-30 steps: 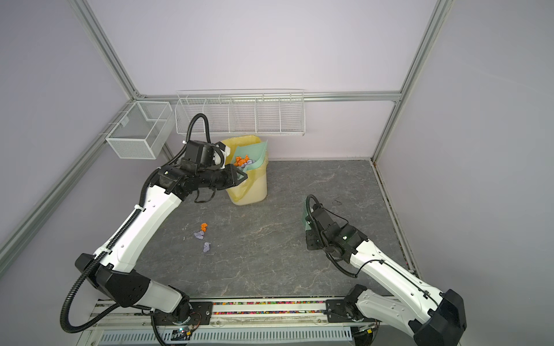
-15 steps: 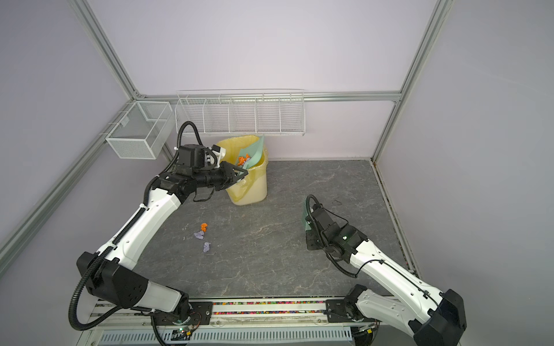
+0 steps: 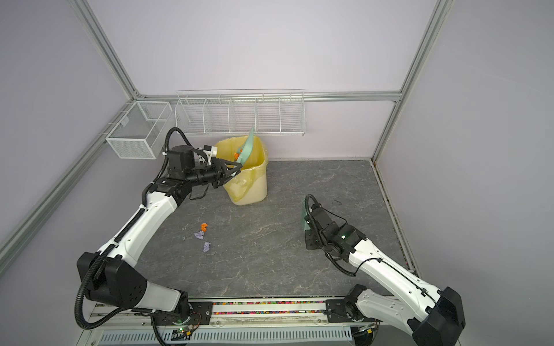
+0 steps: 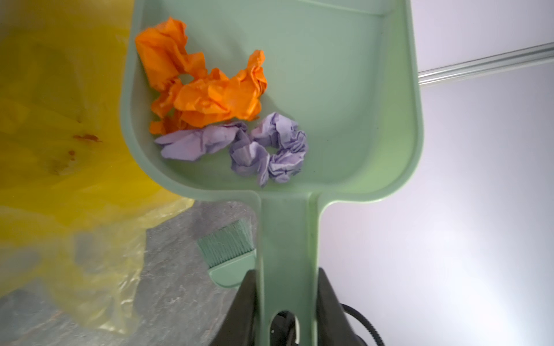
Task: Sweep away the paper scraps from the table
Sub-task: 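Tilt the dustpan over the yellow bin with the left gripper to empty it, then lower the empty dustpan from the bin toward the table with the left gripper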
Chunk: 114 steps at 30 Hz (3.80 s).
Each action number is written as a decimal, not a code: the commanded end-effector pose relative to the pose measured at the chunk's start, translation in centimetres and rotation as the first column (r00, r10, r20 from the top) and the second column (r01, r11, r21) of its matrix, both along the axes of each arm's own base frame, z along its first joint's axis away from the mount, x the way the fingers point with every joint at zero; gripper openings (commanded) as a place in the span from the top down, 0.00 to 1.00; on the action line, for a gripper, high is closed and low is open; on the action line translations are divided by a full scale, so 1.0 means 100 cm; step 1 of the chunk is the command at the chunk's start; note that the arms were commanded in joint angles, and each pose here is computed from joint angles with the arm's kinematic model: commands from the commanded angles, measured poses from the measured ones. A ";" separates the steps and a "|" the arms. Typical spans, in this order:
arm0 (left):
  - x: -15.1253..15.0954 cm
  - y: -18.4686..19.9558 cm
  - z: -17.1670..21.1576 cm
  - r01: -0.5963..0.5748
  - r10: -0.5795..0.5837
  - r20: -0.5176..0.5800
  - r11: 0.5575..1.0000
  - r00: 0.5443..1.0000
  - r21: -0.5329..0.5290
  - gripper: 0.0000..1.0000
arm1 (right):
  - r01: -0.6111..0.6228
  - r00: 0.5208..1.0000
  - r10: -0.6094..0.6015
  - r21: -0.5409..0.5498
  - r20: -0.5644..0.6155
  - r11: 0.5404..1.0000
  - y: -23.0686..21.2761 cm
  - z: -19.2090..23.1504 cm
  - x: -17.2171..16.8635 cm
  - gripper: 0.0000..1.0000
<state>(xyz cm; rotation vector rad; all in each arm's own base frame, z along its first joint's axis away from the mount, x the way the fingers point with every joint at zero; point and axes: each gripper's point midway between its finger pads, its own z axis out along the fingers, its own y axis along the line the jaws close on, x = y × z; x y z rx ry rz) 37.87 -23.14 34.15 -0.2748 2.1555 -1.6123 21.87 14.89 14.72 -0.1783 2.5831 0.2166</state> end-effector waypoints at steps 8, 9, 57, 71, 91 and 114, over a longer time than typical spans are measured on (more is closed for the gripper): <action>-0.010 -0.004 0.056 0.065 -0.055 0.041 0.949 0.998 -0.307 1.00 | 0.006 1.000 -0.007 0.013 0.023 1.000 0.000 0.006 0.003 0.93; -0.011 -0.004 0.057 0.066 -0.056 0.043 0.948 0.998 -0.312 1.00 | 0.007 1.000 -0.008 0.015 0.025 1.000 0.000 0.007 0.003 0.93; -0.057 0.004 0.060 0.123 -0.107 0.064 0.932 0.992 -0.340 1.00 | -0.023 0.993 -0.002 0.198 0.122 0.980 0.013 0.039 0.000 0.93; -0.097 0.006 0.041 0.155 -0.145 0.133 0.986 0.980 -0.068 1.00 | -0.140 0.981 0.089 0.310 0.172 0.940 0.055 0.061 -0.006 0.93; -0.150 0.045 -0.031 0.096 -0.156 0.103 0.895 0.982 0.435 1.00 | -0.191 0.980 0.156 0.376 0.121 0.907 0.117 0.044 -0.026 0.93; -0.149 0.090 -0.063 -0.012 -0.074 0.097 0.731 0.993 0.682 1.00 | -0.379 0.919 0.382 0.491 0.099 0.784 0.274 0.050 -0.076 0.93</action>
